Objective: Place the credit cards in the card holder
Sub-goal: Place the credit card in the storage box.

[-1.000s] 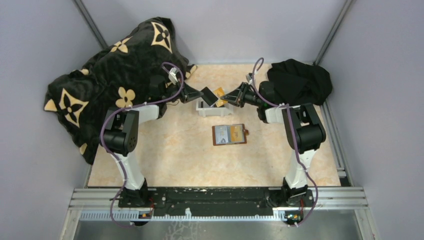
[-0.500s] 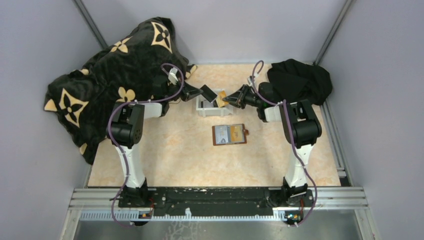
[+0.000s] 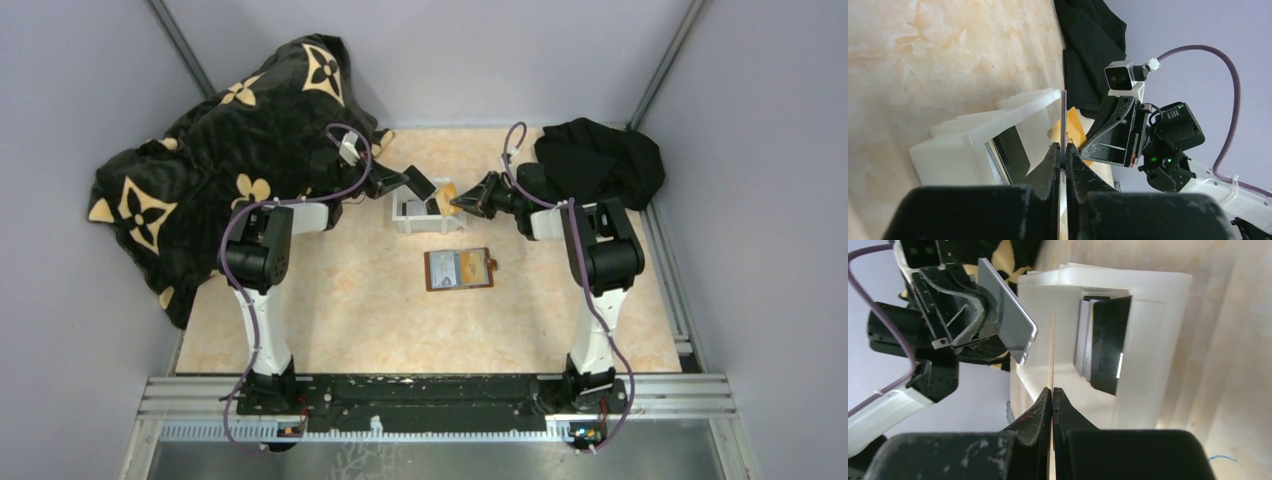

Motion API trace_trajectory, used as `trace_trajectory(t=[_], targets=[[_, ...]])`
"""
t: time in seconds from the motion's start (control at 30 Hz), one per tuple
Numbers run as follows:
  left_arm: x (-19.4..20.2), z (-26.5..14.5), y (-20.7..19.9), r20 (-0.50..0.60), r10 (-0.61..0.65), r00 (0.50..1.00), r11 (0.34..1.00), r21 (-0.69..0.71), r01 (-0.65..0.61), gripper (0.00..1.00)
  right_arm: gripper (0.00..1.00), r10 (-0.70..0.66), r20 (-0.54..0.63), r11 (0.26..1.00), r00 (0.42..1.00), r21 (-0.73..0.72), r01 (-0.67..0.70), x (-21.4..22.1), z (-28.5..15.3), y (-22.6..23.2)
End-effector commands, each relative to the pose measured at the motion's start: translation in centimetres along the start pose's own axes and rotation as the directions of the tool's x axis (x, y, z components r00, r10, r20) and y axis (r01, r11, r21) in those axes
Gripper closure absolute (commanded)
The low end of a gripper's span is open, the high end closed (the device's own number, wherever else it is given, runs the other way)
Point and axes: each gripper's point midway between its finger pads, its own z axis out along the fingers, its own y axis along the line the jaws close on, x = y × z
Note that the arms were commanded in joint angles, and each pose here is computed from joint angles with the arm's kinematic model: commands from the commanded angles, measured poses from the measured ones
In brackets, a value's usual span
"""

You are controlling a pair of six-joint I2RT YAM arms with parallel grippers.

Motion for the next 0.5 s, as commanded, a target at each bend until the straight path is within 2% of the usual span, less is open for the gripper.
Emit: trace_trajectory(t=[0.0, 0.33, 0.47], targets=[[0.0, 0.5, -0.1, 0.007, 0.059, 0.998, 0.998, -0.01, -0.059, 1.0, 1.0, -0.134, 0.063, 0.991, 0.989, 0.036, 0.132, -2.4, -0.6, 1.5], [0.2, 1.0, 0.6, -0.007, 0.116, 0.993, 0.991, -0.064, -0.116, 1.0, 1.0, -0.165, 0.094, 0.983, 0.982, 0.095, 0.156, -2.8, -1.7, 0.9], [0.3, 1.4, 0.7, -0.02, 0.141, 0.99, 0.985, -0.094, -0.142, 0.94, 1.0, -0.188, 0.103, 0.978, 0.977, 0.115, 0.176, -3.0, -2.2, 1.1]])
